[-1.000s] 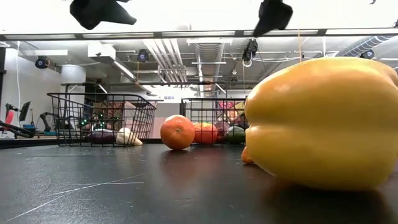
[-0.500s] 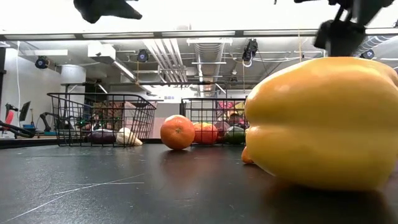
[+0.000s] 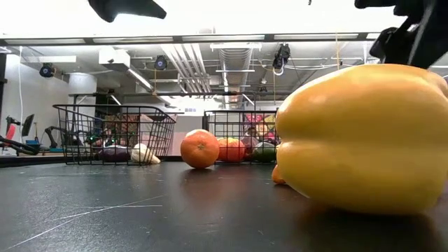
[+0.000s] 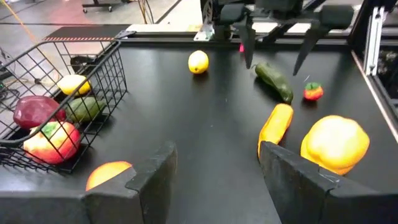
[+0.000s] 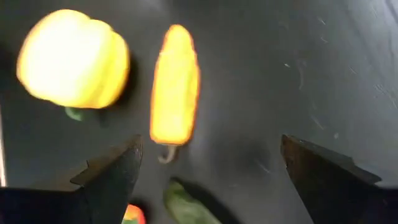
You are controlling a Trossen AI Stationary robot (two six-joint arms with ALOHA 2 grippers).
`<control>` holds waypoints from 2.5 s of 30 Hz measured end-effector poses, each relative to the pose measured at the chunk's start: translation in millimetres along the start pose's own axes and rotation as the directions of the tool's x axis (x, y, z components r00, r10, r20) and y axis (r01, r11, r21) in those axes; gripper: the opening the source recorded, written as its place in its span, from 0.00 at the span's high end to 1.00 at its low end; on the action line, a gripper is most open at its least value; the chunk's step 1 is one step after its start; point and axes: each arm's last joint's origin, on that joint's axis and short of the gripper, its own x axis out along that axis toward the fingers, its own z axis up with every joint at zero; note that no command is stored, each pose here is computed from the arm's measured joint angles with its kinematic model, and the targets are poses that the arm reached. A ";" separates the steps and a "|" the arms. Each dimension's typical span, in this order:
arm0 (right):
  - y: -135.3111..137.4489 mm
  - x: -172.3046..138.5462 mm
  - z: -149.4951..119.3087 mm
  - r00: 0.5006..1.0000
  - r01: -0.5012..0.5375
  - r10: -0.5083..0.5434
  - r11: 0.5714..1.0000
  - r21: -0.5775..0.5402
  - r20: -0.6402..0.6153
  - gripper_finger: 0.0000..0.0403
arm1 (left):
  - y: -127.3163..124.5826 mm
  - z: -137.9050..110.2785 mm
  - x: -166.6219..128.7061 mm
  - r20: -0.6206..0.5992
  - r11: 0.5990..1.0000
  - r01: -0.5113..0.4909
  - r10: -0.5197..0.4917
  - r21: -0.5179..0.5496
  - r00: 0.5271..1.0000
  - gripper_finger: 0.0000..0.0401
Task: Sort produce into baskets
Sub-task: Put the orange chili pepper into the left black wire basket
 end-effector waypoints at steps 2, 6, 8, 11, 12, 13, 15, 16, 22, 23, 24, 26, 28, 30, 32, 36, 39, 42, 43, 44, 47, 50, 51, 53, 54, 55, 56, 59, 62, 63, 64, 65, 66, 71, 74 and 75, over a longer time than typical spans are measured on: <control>6.1 1.2 -2.8 0.998 -0.032 0.032 0.999 -0.006 0.050 0.08 | -1.5 -1.7 2.1 -0.004 1.000 -0.001 0.002 0.013 1.000 0.47; 16.8 12.1 -7.4 0.994 -0.057 0.060 0.998 -0.034 0.095 0.08 | -3.7 -1.1 4.1 0.010 1.000 0.003 -0.003 0.031 1.000 0.47; 21.9 21.6 -8.9 0.995 -0.047 0.051 0.998 -0.045 0.087 0.08 | -4.0 -0.6 4.4 0.016 0.999 0.002 -0.002 0.045 1.000 0.47; 29.0 38.0 -12.4 0.998 -0.011 0.015 0.997 -0.073 0.057 0.08 | -4.0 0.2 4.5 0.023 0.999 -0.003 0.002 0.050 1.000 0.47; 30.5 43.1 -13.7 0.999 0.005 -0.001 0.997 -0.083 0.047 0.09 | -4.0 0.2 4.5 0.023 0.999 -0.004 0.003 0.051 1.000 0.47; 32.2 47.4 -14.1 0.999 0.018 -0.014 0.996 -0.093 0.043 0.09 | -4.1 0.5 4.5 0.026 0.999 -0.003 0.002 0.049 1.000 0.47; 35.2 55.2 -15.0 0.999 0.034 -0.030 0.994 -0.102 0.035 0.09 | -4.1 0.6 4.5 0.027 0.999 -0.003 0.002 0.048 1.000 0.47; 35.9 58.7 -15.9 0.999 0.043 -0.040 0.993 -0.109 0.028 0.09 | -4.1 0.7 4.5 0.028 0.999 -0.003 0.002 0.047 1.000 0.47; 38.6 76.2 -21.5 0.997 0.080 -0.082 0.989 -0.128 -0.006 0.09 | -4.3 1.2 4.5 0.032 0.999 -0.002 0.000 0.048 0.999 0.47; 38.7 78.7 -22.6 0.996 0.086 -0.088 0.988 -0.130 -0.011 0.10 | -4.3 1.2 4.5 0.032 0.999 -0.002 0.000 0.047 0.999 0.47; 38.6 80.3 -23.4 0.996 0.090 -0.093 0.987 -0.130 -0.016 0.10 | -4.3 1.3 4.5 0.032 0.999 -0.002 0.000 0.047 0.999 0.47; 38.6 82.7 -24.5 0.995 0.096 -0.100 0.987 -0.125 -0.020 0.12 | -4.4 1.3 4.5 0.033 0.999 -0.002 0.000 0.047 0.999 0.47; 38.5 83.9 -25.2 0.994 0.099 -0.103 0.987 -0.127 -0.023 0.16 | -4.5 1.8 4.4 0.036 0.999 0.000 -0.002 0.042 0.999 0.47; 38.3 85.7 -25.4 0.994 0.103 -0.107 0.986 -0.128 -0.026 0.21 | -4.6 1.9 4.5 0.038 0.999 0.000 -0.002 0.041 0.999 0.47; 38.0 86.8 -25.9 0.993 0.107 -0.111 0.986 -0.129 -0.028 0.27 | -4.6 2.0 4.4 0.038 0.999 0.001 -0.002 0.041 0.999 0.47; 38.1 86.9 -25.6 0.993 0.110 -0.114 0.986 -0.128 -0.022 0.39 | -4.6 2.0 4.4 0.038 0.999 0.001 -0.002 0.041 0.999 0.47; 38.1 86.9 -25.5 0.993 0.110 -0.113 0.986 -0.128 -0.021 0.48 | -4.6 2.0 4.4 0.038 0.999 0.001 -0.002 0.040 0.999 0.47; 38.1 86.9 -25.6 0.993 0.110 -0.113 0.986 -0.128 -0.021 0.56 | -4.6 2.0 4.4 0.038 0.999 0.001 -0.002 0.041 0.999 0.47; 38.1 86.9 -25.6 0.993 0.110 -0.114 0.986 -0.127 -0.021 0.58 | -4.6 2.0 4.4 0.038 0.999 0.001 -0.002 0.041 0.999 0.47; 38.1 86.6 -25.4 0.993 0.110 -0.113 0.986 -0.124 -0.021 0.61 | -4.6 2.0 4.4 0.038 0.999 0.001 -0.003 0.041 0.999 0.47; 38.0 85.5 -24.8 0.994 0.108 -0.111 0.986 -0.123 -0.018 0.67 | -4.6 1.7 4.5 0.037 0.999 0.001 -0.003 0.042 0.999 0.47; 36.9 82.6 -22.4 0.994 0.106 -0.108 0.987 -0.119 -0.011 0.69 | -4.4 0.8 4.6 0.032 0.999 0.000 -0.002 0.046 0.999 0.47; 36.1 80.3 -21.0 0.994 0.108 -0.110 0.987 -0.116 -0.004 0.69 | -4.4 0.8 4.6 0.032 0.999 0.000 -0.002 0.046 0.999 0.47; 33.8 73.3 -18.1 0.992 0.128 -0.126 0.985 -0.112 0.026 0.68 | -4.4 0.8 4.6 0.033 0.999 0.000 -0.002 0.046 0.999 0.47; 32.3 69.0 -16.1 0.990 0.140 -0.136 0.984 -0.110 0.044 0.68 | -4.4 0.8 4.6 0.032 0.999 0.001 -0.002 0.046 0.999 0.47; 30.8 64.1 -14.3 0.987 0.151 -0.145 0.983 -0.108 0.063 0.67 | -4.4 0.8 4.6 0.032 0.999 0.001 -0.002 0.046 0.999 0.47; 29.0 58.6 -11.6 0.984 0.162 -0.153 0.981 -0.109 0.087 0.67 | -4.4 0.8 4.6 0.032 0.999 0.001 -0.003 0.046 0.999 0.47; 24.2 40.8 -1.3 0.970 0.182 -0.162 0.978 -0.100 0.180 0.67 | -5.8 0.2 6.2 0.034 0.999 0.002 -0.003 0.046 0.999 0.47; 21.5 24.9 9.7 0.943 0.201 -0.163 0.974 -0.104 0.291 0.66 | -10.3 -2.3 11.5 0.038 0.999 0.003 -0.005 0.050 0.999 0.47; 20.8 19.9 13.5 0.932 0.205 -0.160 0.973 -0.110 0.327 0.66 | -12.3 -2.8 13.6 0.043 0.998 0.005 -0.008 0.057 0.999 0.47; 20.7 15.7 17.3 0.919 0.210 -0.155 0.971 -0.117 0.362 0.66 | -14.9 -3.7 16.4 0.050 0.998 0.007 -0.010 0.066 0.999 0.47; 20.9 11.6 22.2 0.905 0.210 -0.145 0.970 -0.123 0.401 0.66 | -17.2 -3.6 18.6 0.062 0.997 0.009 -0.014 0.074 0.998 0.47; 22.4 8.5 26.2 0.891 0.208 -0.132 0.969 -0.133 0.435 0.66 | -19.8 -3.7 21.1 0.074 0.996 0.012 -0.018 0.087 0.997 0.47; 30.3 1.1 47.7 0.817 0.210 -0.045 0.952 -0.223 0.575 0.66 | -29.4 0.8 32.8 0.167 0.994 0.015 -0.033 0.108 0.985 0.46; 34.0 -2.0 56.8 0.772 0.232 -0.011 0.936 -0.265 0.636 0.66 | -31.8 2.9 37.4 0.204 0.995 0.015 -0.036 0.103 0.978 0.44; 34.5 -2.7 58.8 0.762 0.239 -0.005 0.931 -0.274 0.648 0.66 | -31.8 4.4 38.0 0.216 0.996 0.017 -0.037 0.092 0.976 0.43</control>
